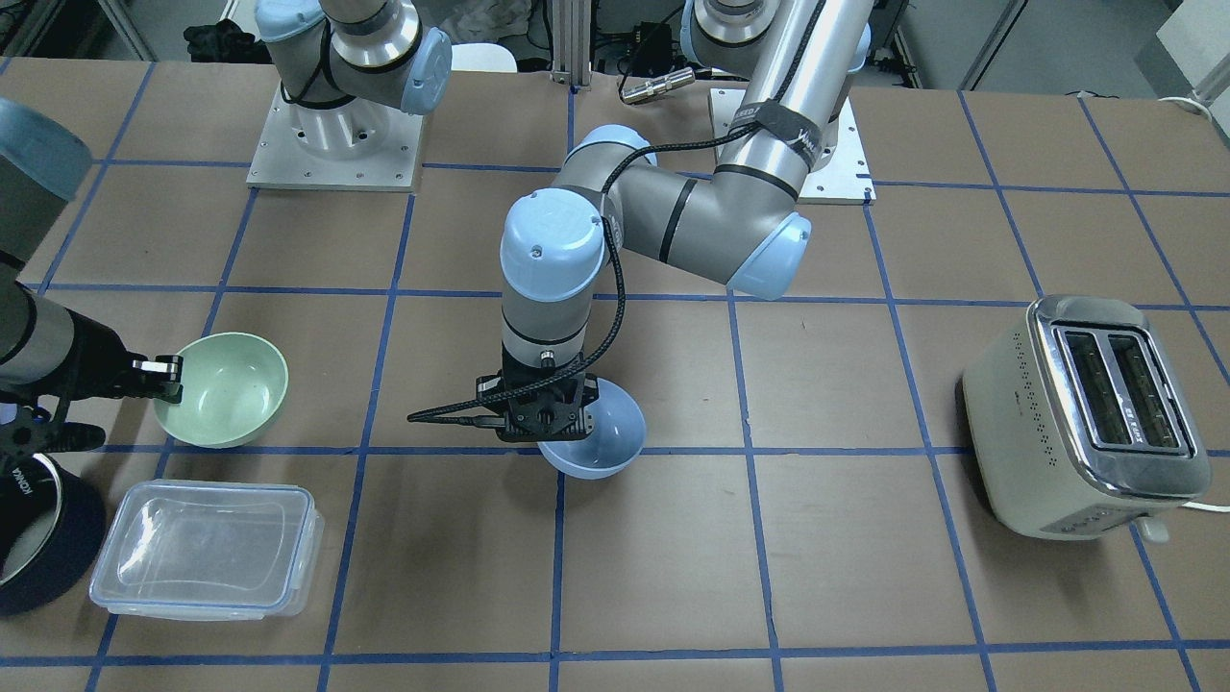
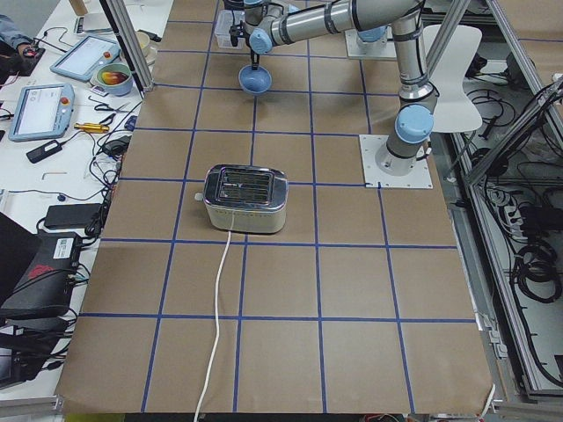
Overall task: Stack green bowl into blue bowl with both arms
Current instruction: 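Carry the blue bowl to table center with left gripper while right lifts green bowl, then move the green bowl over the blue bowl and lower it in with right gripper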
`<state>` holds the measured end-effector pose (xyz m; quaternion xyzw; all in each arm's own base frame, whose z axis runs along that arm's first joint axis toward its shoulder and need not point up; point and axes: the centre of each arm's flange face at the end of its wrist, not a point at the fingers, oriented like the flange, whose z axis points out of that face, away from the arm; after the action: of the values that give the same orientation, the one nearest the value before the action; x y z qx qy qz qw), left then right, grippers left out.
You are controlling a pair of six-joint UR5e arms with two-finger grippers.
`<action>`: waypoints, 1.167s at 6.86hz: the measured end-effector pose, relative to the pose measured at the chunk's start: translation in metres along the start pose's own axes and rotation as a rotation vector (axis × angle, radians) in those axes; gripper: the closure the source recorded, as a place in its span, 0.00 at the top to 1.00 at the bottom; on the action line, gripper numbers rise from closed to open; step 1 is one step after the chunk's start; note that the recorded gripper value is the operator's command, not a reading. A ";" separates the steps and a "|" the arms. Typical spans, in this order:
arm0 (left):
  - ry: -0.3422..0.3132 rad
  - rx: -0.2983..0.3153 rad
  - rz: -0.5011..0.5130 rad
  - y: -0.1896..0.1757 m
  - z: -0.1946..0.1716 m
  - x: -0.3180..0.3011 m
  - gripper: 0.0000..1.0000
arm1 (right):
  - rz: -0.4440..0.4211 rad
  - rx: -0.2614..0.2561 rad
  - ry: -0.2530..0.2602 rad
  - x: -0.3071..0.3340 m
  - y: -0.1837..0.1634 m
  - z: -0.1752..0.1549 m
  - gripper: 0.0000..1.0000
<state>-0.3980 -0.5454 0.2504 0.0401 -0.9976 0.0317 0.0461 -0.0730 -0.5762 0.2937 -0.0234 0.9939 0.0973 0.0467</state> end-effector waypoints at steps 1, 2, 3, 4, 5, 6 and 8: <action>0.004 0.009 0.012 -0.001 0.004 0.005 1.00 | -0.002 0.006 -0.016 -0.002 -0.005 -0.018 0.00; 0.008 0.027 0.033 -0.008 -0.007 0.000 1.00 | -0.002 0.011 -0.032 -0.005 -0.007 -0.028 0.00; 0.004 0.035 0.065 -0.024 -0.025 -0.022 1.00 | -0.001 0.021 -0.050 -0.009 -0.008 -0.034 0.00; -0.008 0.027 0.101 -0.047 -0.051 -0.067 1.00 | -0.004 0.036 -0.071 -0.018 -0.008 -0.039 0.00; -0.021 0.006 0.137 -0.067 -0.082 -0.123 1.00 | -0.005 0.050 -0.076 -0.040 -0.010 -0.046 0.00; -0.032 -0.021 0.166 -0.075 -0.116 -0.177 1.00 | -0.002 0.060 -0.071 -0.085 -0.011 -0.053 0.00; -0.041 -0.048 0.180 -0.058 -0.180 -0.236 1.00 | 0.010 0.075 -0.092 -0.203 -0.011 -0.045 0.00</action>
<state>-0.1428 -0.5730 0.4108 -0.0501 -0.9984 0.0108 0.0239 0.1257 -0.5885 0.3552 -0.0122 0.9937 0.0611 0.0929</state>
